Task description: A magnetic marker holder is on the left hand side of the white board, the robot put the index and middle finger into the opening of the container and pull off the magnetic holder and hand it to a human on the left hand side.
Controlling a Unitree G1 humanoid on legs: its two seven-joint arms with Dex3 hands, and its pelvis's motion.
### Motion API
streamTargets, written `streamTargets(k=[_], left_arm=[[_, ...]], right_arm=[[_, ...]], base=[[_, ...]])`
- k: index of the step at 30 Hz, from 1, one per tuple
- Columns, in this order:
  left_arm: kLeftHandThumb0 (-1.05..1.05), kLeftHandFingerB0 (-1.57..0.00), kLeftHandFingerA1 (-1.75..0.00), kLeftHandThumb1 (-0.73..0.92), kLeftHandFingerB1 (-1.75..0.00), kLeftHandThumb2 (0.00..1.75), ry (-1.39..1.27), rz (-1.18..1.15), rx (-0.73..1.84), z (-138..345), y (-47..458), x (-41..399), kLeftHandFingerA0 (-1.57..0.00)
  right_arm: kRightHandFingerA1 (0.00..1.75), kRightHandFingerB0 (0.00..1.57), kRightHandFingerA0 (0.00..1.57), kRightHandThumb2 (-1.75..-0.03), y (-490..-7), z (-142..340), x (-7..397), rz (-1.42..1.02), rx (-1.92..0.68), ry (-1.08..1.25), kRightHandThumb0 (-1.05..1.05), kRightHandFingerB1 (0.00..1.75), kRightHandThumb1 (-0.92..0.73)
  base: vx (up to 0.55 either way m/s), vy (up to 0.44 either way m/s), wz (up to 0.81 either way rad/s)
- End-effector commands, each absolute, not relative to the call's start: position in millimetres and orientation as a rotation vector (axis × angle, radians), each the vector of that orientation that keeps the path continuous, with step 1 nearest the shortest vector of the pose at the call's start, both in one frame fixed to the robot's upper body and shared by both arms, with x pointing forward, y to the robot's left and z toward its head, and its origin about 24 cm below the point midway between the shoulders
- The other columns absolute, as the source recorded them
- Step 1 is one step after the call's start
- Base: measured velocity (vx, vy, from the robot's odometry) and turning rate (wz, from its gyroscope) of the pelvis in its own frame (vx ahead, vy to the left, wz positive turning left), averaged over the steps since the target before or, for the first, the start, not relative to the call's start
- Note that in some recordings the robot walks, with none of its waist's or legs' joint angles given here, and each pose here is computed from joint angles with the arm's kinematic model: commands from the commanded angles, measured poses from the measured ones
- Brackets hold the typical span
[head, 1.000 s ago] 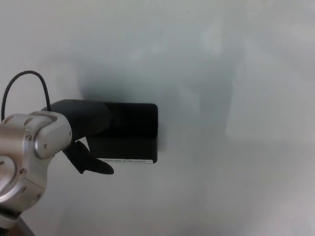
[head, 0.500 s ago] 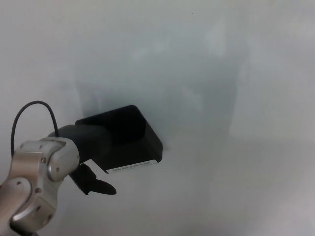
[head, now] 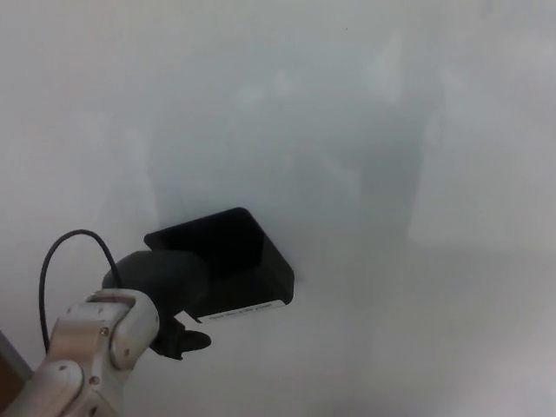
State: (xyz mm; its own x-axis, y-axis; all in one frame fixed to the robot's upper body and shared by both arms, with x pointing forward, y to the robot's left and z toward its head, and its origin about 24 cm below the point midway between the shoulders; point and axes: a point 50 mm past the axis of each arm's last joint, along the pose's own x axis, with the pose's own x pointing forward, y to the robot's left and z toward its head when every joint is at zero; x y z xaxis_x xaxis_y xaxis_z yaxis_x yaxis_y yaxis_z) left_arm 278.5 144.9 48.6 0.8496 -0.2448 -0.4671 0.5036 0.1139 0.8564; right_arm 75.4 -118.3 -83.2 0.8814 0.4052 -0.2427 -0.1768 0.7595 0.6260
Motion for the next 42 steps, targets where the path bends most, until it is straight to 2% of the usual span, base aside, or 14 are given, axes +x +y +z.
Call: streamTargets(k=[1, 2, 3, 4, 8, 10, 13, 16, 17, 23, 25, 29, 33, 42], left_arm=[[-0.12, -0.65, -1.57, 0.74, -1.17, 0.58, 0.292, -0.582, 1.318, -1, 150, 254, -0.62], [-0.12, -0.65, -1.57, 0.74, -1.17, 0.58, 0.291, -0.575, 1.309, -2, 150, 254, -0.62], [-0.14, -0.53, -1.63, 0.8, -1.38, 0.6, 0.295, -0.549, 1.264, -5, 153, 255, -0.63], [-0.17, -0.76, -1.43, 0.74, -1.03, 0.72, 0.304, -0.528, 1.23, -6, 155, 256, -0.69], [-0.17, -0.76, -1.44, 0.73, -1.06, 0.73, 0.355, -0.498, 1.155, -9, 159, 258, -0.69], [-0.18, -0.79, -1.44, 0.73, -0.97, 0.82, 0.401, -0.482, 1.075, -10, 161, 258, -0.71], [-0.13, -0.75, -1.54, 0.75, -1.1, 1.0, 0.532, -0.565, 0.863, -9, 169, 259, -0.74], [-0.24, -0.6, -1.75, 0.71, -1.29, 0.97, 0.586, -0.684, 0.696, -5, 178, 259, -0.72], [-0.11, -0.63, -1.71, 0.7, -1.31, 1.0, 0.616, -0.709, 0.623, -4, 180, 259, -0.7], [-0.11, -0.52, -1.75, 0.73, -1.45, 0.93, 0.713, -0.799, 0.406, -5, 185, 257, -0.63], [-0.17, -0.41, -1.75, 0.72, -1.64, 0.83, 0.79, -0.823, 0.209, -6, 189, 255, -0.57], [-0.18, -0.49, -1.75, 0.74, -1.53, 0.74, 0.814, -0.85, 0.059, -4, 189, 251, -0.54], [-0.2, -0.45, -1.75, 0.82, -1.66, 0.66, 0.768, -0.942, -0.124, -2, 183, 244, -0.54], [-0.2, -0.69, -1.68, 0.73, -1.43, 0.63, 0.616, -1.063, -0.695, 2, 155, 218, -0.82]], right_arm=[[0.51, 0.72, 0.85, -0.63, -122, -84, 73, 0.313, 0.621, 0.398, -0.63, 0.45, -0.71], [0.51, 0.72, 0.85, -0.63, -122, -84, 73, 0.312, 0.62, 0.398, -0.63, 0.45, -0.71], [0.52, 0.72, 0.86, -0.63, -123, -84, 74, 0.313, 0.619, 0.389, -0.63, 0.45, -0.72], [0.52, 0.73, 0.88, -0.63, -123, -84, 74, 0.312, 0.62, 0.381, -0.63, 0.46, -0.72], [0.52, 0.73, 0.88, -0.63, -123, -83, 75, 0.315, 0.622, 0.381, -0.63, 0.46, -0.72], [0.52, 0.72, 0.87, -0.63, -124, -83, 75, 0.318, 0.626, 0.38, -0.62, 0.45, -0.71], [0.51, 0.74, 0.89, -0.63, -124, -83, 75, 0.321, 0.626, 0.388, -0.61, 0.44, -0.72], [0.51, 0.72, 0.89, -0.63, -124, -83, 75, 0.32, 0.624, 0.391, -0.62, 0.46, -0.71], [0.52, 0.71, 0.89, -0.63, -123, -83, 76, 0.321, 0.623, 0.395, -0.64, 0.46, -0.72], [0.53, 0.7, 0.87, -0.63, -123, -84, 76, 0.328, 0.622, 0.391, -0.61, 0.46, -0.74], [0.52, 0.72, 0.88, -0.63, -123, -84, 77, 0.332, 0.63, 0.39, -0.61, 0.45, -0.72], [0.52, 0.71, 0.88, -0.63, -123, -84, 78, 0.334, 0.635, 0.392, -0.61, 0.45, -0.72], [0.52, 0.7, 0.88, -0.63, -123, -84, 79, 0.341, 0.629, 0.39, -0.63, 0.46, -0.72], [0.52, 0.7, 0.89, -0.63, -120, -84, 81, 0.355, 0.63, 0.388, -0.63, 0.45, -0.72]], base=[[0.0, 0.0, 0.0], [0.0, 0.0, 0.0], [0.0, 0.0, 0.0], [0.0, 0.0, 0.0], [0.0, 0.0, 0.0], [0.0, 0.0, 0.0], [0.0, 0.0, 0.0], [0.0, 0.0, 0.0], [0.0, 0.0, 0.0], [0.0, 0.0, 0.0], [0.0, 0.0, 0.0], [0.0, 0.0, 0.02], [0.0, 0.0, 0.02], [0.0, 0.0, 0.0]])
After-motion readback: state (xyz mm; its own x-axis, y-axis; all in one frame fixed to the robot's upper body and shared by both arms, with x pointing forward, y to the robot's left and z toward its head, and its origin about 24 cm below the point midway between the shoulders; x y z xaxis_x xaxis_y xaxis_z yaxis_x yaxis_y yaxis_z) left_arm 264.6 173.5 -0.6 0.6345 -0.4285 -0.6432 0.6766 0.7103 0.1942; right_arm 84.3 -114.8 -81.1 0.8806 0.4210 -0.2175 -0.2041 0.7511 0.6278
